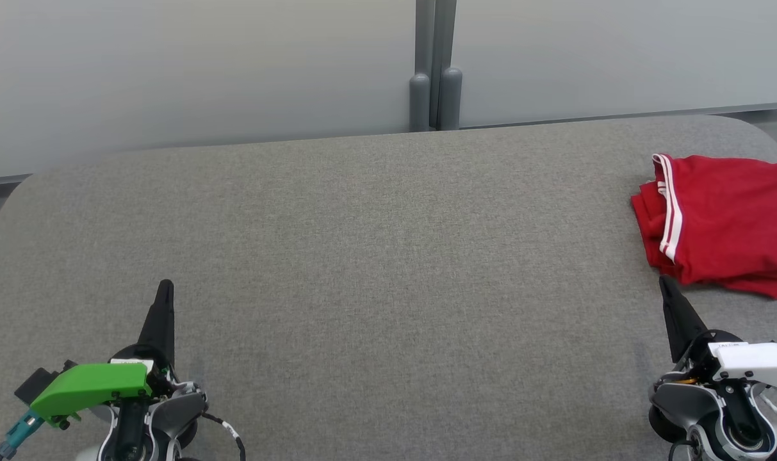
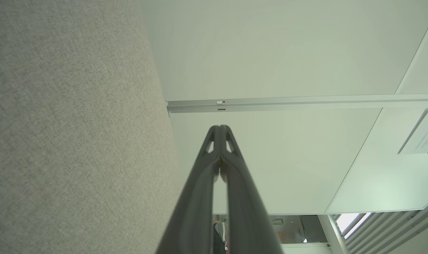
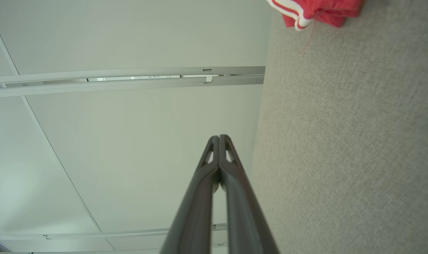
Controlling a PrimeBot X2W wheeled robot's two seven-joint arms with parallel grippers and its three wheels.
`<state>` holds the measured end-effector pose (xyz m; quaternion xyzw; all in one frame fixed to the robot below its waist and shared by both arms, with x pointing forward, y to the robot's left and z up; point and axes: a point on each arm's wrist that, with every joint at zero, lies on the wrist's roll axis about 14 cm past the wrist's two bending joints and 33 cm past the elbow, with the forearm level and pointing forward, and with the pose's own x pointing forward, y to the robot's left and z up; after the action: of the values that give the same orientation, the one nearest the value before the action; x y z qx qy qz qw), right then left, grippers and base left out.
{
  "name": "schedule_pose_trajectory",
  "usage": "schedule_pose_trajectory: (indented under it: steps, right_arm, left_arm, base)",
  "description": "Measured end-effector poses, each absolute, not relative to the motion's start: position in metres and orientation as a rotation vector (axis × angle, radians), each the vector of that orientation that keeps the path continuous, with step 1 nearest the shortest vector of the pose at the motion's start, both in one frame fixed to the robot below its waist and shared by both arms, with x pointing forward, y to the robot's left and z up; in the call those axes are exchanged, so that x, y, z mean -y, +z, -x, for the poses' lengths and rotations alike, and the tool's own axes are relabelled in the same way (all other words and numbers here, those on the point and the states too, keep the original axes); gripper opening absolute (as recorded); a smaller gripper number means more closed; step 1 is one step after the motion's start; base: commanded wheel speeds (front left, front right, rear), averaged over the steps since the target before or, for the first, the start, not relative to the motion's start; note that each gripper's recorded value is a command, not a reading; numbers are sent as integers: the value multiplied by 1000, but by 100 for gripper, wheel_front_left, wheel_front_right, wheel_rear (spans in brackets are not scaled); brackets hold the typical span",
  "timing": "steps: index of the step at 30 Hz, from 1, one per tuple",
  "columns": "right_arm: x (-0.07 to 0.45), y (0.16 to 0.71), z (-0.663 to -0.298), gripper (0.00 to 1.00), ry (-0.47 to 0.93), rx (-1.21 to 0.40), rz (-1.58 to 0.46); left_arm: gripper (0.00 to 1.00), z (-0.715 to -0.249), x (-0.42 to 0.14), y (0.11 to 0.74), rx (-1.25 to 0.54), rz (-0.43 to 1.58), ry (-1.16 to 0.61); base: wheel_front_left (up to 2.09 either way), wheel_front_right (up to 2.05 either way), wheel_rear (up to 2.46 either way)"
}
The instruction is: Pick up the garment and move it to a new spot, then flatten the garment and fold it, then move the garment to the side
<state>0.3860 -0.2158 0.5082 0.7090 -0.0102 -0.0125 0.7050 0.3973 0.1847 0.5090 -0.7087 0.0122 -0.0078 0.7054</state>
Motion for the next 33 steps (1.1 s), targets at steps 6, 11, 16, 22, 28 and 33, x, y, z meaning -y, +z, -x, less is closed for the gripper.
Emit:
schedule_pose_trajectory:
  steps: [6, 11, 16, 22, 28, 33]
  right_arm:
    - [216, 508, -386, 0, -28, 23, -1575]
    - [216, 508, -386, 0, -28, 22, -1576]
    - [216, 508, -386, 0, -28, 22, -1576]
    - [216, 508, -386, 0, -29, 23, -1577]
    - [216, 508, -386, 0, -29, 24, -1577]
    - [216, 508, -386, 0, -29, 23, -1577]
  left_arm:
    - [0, -397, -185, 509, -27, 1575, -17]
    - [0, -397, -185, 509, -27, 1576, -17]
    - [0, -397, -185, 509, -27, 1576, -17]
    - [0, -397, -185, 509, -27, 1576, -17]
    - [0, -397, -185, 509, -26, 1576, -17]
    - [0, -397, -185, 509, -27, 1576, -17]
  base:
    - [0, 0, 0]
    - [0, 0, 0]
    - [0, 0, 0]
    - [0, 0, 0]
    - [0, 0, 0]
    - [0, 0, 0]
